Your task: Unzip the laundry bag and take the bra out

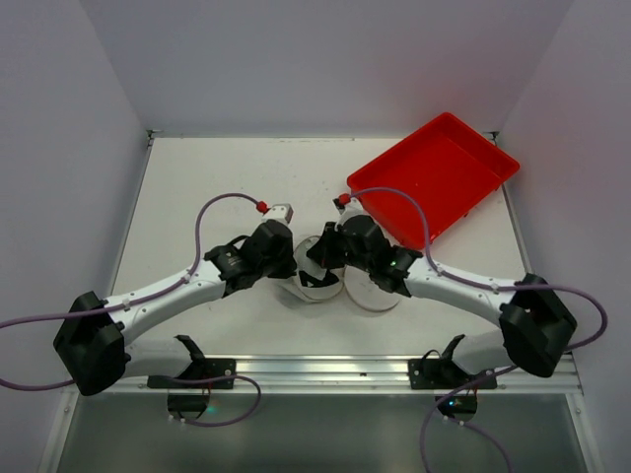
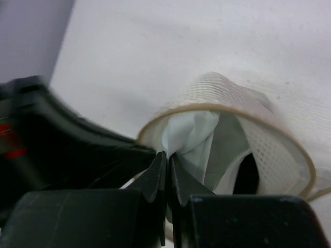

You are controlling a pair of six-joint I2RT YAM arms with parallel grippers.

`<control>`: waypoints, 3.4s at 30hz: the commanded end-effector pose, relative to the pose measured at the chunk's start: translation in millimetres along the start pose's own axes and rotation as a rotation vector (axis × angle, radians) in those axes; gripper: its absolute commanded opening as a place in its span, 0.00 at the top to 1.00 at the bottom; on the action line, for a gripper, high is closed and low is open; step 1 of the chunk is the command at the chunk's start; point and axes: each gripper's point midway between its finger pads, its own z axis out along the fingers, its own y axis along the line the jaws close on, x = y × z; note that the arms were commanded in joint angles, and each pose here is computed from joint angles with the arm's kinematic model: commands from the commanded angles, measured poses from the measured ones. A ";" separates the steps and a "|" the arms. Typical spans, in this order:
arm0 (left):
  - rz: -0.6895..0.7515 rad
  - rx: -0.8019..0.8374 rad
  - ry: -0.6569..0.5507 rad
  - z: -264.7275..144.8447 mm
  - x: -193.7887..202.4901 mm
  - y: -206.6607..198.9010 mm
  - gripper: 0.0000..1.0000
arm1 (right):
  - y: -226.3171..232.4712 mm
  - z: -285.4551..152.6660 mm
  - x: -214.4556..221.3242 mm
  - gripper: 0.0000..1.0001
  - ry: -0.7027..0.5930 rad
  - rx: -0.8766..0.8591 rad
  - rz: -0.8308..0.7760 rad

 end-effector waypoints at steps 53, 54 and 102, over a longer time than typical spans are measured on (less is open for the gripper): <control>-0.066 0.011 0.023 6.4 -5.1 16.7 1.00 | -396.1 -79.9 -349.5 0.99 -0.648 0.724 0.529; -0.067 0.013 0.026 7.3 -4.3 16.4 1.00 | -400.6 -72.8 -342.5 0.94 -0.630 0.706 0.541; -0.167 0.061 -0.047 -21.4 -21.7 8.0 1.00 | 0.6 4.7 5.1 0.21 0.002 0.066 -0.150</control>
